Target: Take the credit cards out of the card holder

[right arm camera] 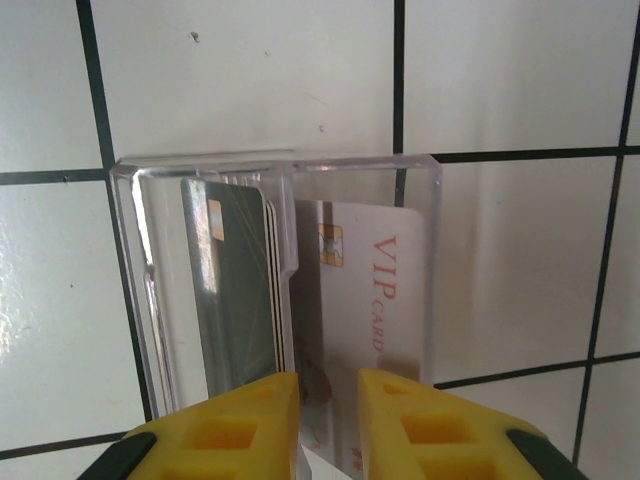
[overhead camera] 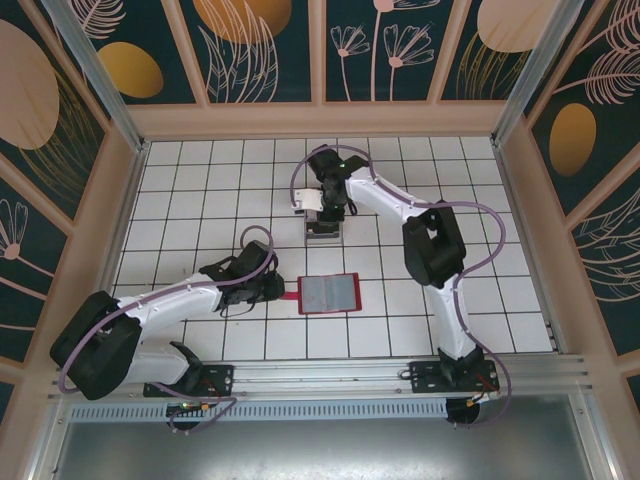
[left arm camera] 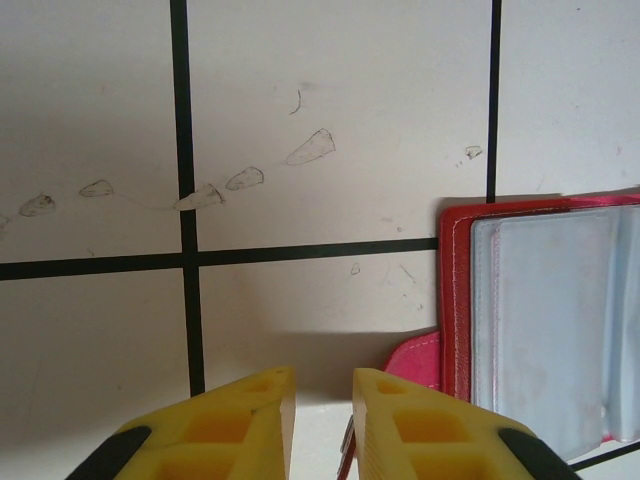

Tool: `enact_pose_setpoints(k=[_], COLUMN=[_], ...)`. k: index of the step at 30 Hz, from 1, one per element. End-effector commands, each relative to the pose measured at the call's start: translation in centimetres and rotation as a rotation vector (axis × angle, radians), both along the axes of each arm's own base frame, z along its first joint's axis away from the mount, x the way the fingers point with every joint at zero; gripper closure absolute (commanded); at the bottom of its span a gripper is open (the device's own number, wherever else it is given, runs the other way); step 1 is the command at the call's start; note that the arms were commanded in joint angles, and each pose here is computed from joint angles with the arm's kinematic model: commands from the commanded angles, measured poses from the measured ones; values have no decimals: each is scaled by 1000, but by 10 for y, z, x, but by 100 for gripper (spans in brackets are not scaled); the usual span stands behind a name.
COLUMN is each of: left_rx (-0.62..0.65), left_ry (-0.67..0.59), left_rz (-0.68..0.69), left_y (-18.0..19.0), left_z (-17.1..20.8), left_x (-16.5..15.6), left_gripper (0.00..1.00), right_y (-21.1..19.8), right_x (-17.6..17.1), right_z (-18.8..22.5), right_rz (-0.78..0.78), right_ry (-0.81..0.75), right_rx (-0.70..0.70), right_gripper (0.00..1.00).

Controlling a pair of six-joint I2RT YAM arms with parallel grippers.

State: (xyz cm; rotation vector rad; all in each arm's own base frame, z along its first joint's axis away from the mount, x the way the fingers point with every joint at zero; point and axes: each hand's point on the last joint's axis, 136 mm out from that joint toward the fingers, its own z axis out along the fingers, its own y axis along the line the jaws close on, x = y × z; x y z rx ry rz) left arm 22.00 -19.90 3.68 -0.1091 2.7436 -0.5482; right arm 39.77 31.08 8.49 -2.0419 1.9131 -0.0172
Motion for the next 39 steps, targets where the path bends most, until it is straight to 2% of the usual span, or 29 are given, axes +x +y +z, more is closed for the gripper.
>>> enact_pose_setpoints(k=[1,5,8,17,22,24,27,30,39], left_rx=[-11,-29,-28,-37,-45,-37,-47,-63,-5], left_ry=[-2,-22,-34,-55,-58,-67,-86,-110,-162], left_rz=[5,-10,-17,-52,-68,-69,-86,-80,-21], left_y=[-3,-7,-9,-22,-29,-30,-35,-35,-2], left_z=[6,12,14,20,22,24,30,37,49], left_x=[5,8,11,23,28,32,36,43,67], left_gripper=[76,76,76,76,76,76,77,77,77], right_y=[-1,4,3,-5,-10,-11,-20,-20,7], right_x=[5,10,22,6,-24,-38,-56,-79,-143], right_z=[36,50,62,73,77,76,66,58,31], right_rz=[-22,-111,-287,-809,-1039,-1114,-1255,-1294,-1276], right_ry=[-105,-171,-189,-14,160,230,321,368,545], right_rx=[44,128,204,509,680,721,696,662,630], right_gripper=[77,77,80,79,81,81,86,87,78])
